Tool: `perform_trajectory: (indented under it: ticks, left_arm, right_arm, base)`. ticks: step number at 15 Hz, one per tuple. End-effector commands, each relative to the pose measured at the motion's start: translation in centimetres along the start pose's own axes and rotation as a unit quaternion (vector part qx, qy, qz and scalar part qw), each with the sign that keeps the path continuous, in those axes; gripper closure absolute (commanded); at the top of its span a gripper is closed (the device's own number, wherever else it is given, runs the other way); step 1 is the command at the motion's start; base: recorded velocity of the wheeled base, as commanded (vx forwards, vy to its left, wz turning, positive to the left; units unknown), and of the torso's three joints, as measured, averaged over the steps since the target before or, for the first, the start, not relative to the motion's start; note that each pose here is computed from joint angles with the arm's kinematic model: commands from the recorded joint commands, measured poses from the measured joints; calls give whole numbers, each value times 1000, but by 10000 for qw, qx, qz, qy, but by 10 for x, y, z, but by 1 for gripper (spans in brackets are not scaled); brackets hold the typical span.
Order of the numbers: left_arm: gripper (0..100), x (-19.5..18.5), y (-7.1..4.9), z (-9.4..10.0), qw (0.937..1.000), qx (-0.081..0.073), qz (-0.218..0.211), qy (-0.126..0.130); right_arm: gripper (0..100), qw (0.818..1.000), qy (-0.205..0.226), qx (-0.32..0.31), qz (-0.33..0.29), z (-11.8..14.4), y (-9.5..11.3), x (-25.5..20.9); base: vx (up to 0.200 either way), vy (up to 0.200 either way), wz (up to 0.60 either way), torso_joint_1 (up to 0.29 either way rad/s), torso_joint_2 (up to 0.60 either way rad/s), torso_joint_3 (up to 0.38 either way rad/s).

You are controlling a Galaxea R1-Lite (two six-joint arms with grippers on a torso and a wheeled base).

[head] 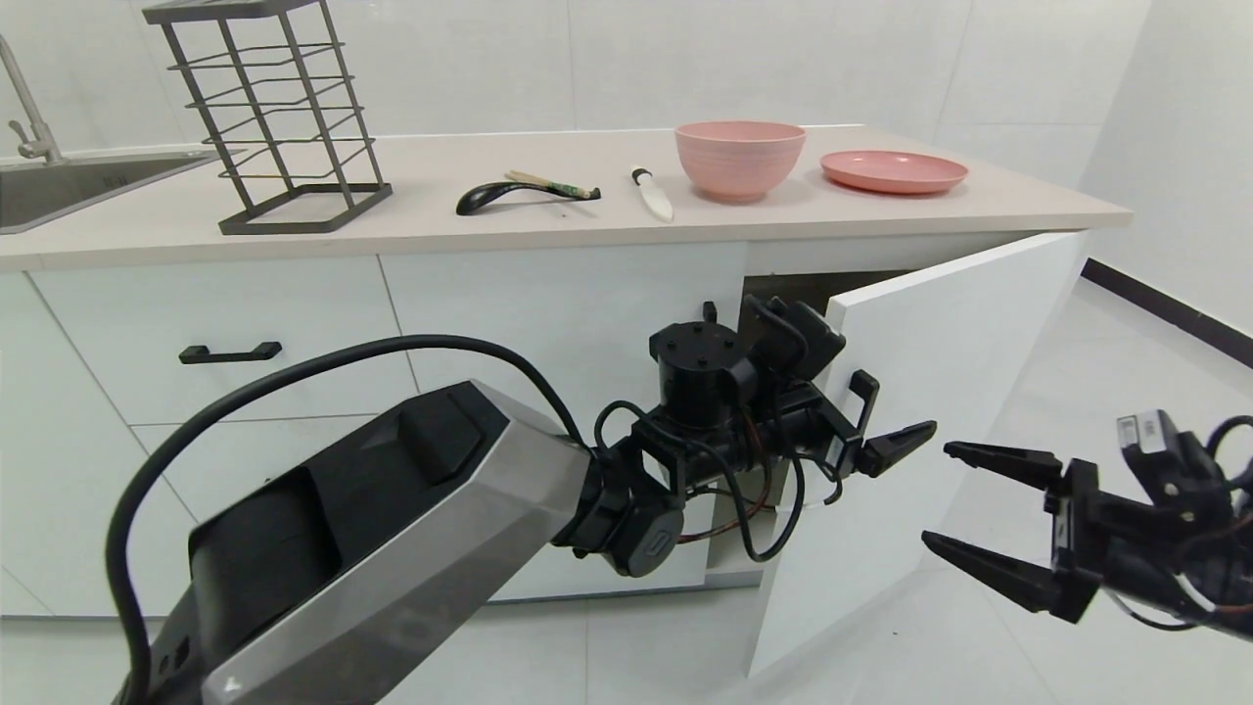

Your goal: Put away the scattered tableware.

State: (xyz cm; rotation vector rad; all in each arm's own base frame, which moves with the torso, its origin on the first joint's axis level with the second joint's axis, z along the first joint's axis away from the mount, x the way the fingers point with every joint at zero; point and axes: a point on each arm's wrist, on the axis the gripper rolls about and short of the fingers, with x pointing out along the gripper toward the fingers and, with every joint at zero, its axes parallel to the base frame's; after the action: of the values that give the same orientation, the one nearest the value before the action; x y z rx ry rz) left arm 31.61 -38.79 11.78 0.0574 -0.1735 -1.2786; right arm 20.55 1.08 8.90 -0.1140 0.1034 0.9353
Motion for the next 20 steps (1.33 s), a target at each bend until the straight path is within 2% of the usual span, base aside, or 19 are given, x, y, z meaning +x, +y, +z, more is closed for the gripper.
perform_trajectory:
  ticks: [1, 4, 7, 9, 12, 15, 19, 20]
  left_arm:
    - [0, 0, 4, 7, 9999, 64, 63, -116]
    - [0, 1, 4, 7, 9999, 73, 65, -137]
    - [0, 3, -1, 2, 9999, 61, -37, -114]
    - [0, 7, -9, 1, 9998, 60, -133, -149]
    - [0, 15, -28, 0, 9991, 60, -330, -249]
    - [0, 21, -47, 2, 9983, 33, -511, -270]
    - [0, 32, -74, -2, 9965, -9, -784, -282]
    - [0, 36, -78, -1, 9959, -5, -841, -319]
  right_arm:
    - [0, 9983, -238, -420, -339, 19, 22, -30]
    - [0, 9951, -442, -754, -458, 31, 28, -39]
    - [0, 9896, -695, -1148, -527, 45, 38, -47]
    - [0, 9838, -874, -1436, -622, 55, 45, -54]
    - [0, 9646, -1258, -2126, -922, 81, 51, -67]
    - [0, 9506, -1454, -2517, -1091, 97, 53, -74]
    - [0, 9215, -1813, -3196, -1259, 130, 54, -82]
    - [0, 9196, -1817, -3235, -1293, 130, 55, -84]
  base:
    - [0, 0, 0, 0, 0, 0]
    - [0, 0, 0, 0, 0, 0]
    - [0, 0, 0, 0, 0, 0]
    - [0, 0, 0, 0, 0, 0]
    - [0, 0, 0, 0, 0, 0]
    - [0, 0, 0, 0, 0, 0]
    - [0, 0, 0, 0, 0, 0]
    - [0, 0, 0, 0, 0, 0]
